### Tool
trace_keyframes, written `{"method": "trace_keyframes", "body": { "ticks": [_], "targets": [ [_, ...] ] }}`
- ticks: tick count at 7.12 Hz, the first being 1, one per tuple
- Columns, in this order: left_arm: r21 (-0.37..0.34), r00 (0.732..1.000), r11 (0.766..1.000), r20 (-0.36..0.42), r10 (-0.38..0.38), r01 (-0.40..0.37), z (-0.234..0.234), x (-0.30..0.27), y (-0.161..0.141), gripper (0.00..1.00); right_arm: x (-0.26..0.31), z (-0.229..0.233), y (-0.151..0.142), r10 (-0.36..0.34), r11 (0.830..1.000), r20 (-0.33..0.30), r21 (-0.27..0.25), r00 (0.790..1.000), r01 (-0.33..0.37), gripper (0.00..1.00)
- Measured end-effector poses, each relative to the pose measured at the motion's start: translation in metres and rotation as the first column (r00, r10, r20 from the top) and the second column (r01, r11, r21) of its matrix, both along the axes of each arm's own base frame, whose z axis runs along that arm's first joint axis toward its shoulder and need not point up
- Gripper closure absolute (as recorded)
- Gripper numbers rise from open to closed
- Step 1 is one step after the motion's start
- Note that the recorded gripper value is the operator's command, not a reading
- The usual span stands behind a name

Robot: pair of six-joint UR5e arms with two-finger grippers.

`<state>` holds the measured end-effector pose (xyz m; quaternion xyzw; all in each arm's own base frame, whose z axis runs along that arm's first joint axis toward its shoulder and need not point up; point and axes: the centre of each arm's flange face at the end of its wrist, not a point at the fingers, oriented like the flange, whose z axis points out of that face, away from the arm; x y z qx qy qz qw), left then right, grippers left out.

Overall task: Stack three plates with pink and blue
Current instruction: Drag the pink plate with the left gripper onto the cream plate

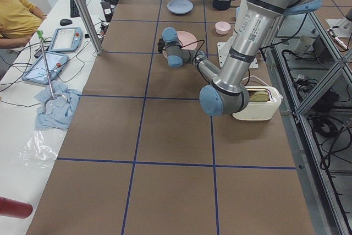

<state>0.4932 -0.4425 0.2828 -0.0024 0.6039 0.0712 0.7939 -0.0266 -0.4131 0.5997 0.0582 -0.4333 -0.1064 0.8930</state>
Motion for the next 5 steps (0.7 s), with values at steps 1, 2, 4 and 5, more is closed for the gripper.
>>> {"method": "trace_keyframes", "body": {
  "ticks": [1,2,4,5],
  "targets": [
    [0.003,1.000,1.000,0.005,-0.009,0.009,0.001,0.005,-0.001,1.00,0.000,0.000,0.000,0.000,1.000,0.000,0.000,1.000,0.000,0.00],
    [0.003,1.000,1.000,0.011,-0.011,0.011,0.002,0.010,-0.001,1.00,0.000,0.000,0.000,0.000,1.000,0.000,0.001,1.000,0.000,0.00],
    [-0.004,1.000,1.000,0.023,-0.006,0.006,0.006,0.019,-0.002,0.92,0.000,0.000,0.000,0.000,1.000,0.000,0.000,1.000,0.000,0.00],
    [-0.008,1.000,1.000,0.027,0.000,0.001,0.007,0.023,0.000,0.49,0.000,0.000,0.000,0.000,1.000,0.000,0.001,1.000,0.000,0.00]
  ]
}}
